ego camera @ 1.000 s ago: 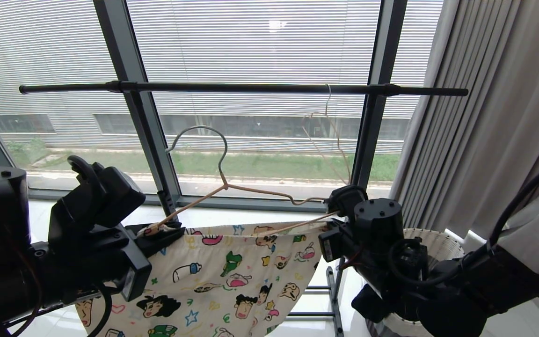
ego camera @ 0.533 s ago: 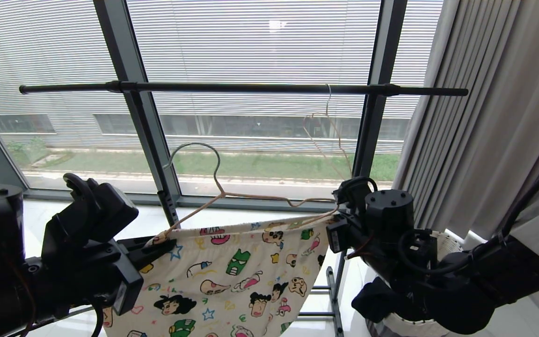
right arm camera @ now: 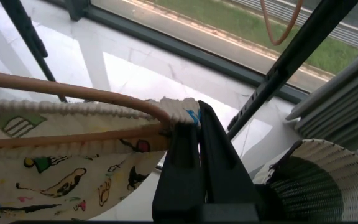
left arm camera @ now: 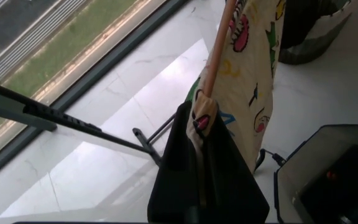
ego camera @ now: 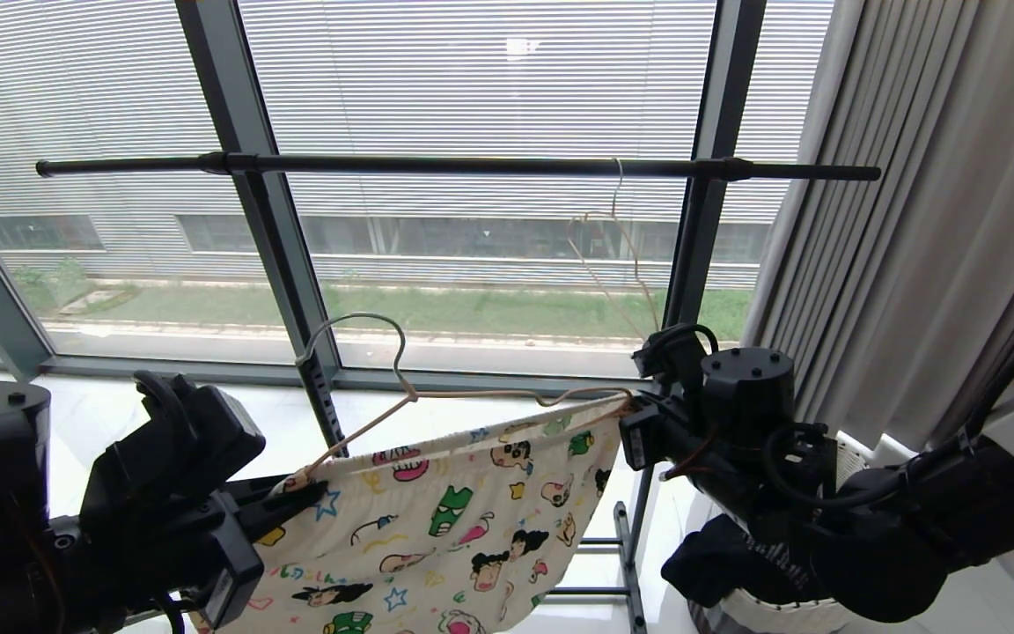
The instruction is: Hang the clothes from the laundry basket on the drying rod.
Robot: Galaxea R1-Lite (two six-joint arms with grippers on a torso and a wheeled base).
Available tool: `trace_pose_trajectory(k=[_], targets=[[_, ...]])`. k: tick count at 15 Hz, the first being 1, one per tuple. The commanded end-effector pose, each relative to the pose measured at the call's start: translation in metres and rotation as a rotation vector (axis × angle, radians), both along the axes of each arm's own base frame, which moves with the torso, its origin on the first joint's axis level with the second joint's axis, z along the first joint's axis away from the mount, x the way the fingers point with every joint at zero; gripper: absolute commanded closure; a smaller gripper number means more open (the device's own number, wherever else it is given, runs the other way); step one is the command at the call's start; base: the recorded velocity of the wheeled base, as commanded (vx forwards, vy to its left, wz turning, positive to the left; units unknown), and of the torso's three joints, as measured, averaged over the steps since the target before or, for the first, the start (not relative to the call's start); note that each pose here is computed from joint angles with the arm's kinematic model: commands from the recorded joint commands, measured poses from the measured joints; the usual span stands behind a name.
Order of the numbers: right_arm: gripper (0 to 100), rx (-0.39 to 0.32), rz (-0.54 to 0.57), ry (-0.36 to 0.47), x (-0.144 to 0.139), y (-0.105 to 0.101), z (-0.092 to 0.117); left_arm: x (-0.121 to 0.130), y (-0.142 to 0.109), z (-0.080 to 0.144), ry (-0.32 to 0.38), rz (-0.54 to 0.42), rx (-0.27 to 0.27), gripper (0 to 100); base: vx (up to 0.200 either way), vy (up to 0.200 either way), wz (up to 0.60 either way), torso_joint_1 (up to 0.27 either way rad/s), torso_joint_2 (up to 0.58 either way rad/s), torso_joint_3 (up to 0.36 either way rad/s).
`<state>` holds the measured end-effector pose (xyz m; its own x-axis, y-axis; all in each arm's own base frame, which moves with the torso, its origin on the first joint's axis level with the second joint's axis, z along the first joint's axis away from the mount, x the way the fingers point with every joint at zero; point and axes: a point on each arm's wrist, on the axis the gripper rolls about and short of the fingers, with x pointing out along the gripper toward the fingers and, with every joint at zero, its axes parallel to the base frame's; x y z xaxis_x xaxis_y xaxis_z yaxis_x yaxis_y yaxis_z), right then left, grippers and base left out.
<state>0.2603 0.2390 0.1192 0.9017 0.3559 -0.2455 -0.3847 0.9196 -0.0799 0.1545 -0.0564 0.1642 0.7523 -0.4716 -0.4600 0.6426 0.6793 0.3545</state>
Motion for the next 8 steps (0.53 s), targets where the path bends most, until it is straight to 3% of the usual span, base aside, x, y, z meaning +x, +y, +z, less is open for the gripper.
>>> trace_pose_trajectory(k=[1,3,6,8], targets=[[100,0.009,0.002,-0.007,-0.001,-0.002,0.004,-0.001,0.001,-0.007,0.023,-0.002,0.014,100,0.000,0.000,0.00,0.000,0.00,0.000],[100,0.013,0.007,-0.010,-0.002,-0.002,0.006,0.001,0.002,-0.008,0.027,0.006,0.020,100,0.000,0.000,0.00,0.000,0.00,0.000],[100,0.020,0.041,-0.013,-0.003,-0.003,0.010,0.006,0.009,-0.012,0.012,0.012,0.088,100,0.000,0.000,0.00,0.000,0.00,0.000],[100,0.020,0.044,-0.014,-0.004,-0.002,0.010,0.010,0.009,-0.017,0.036,0.009,0.103,100,0.000,0.000,0.00,0.000,0.00,0.000]])
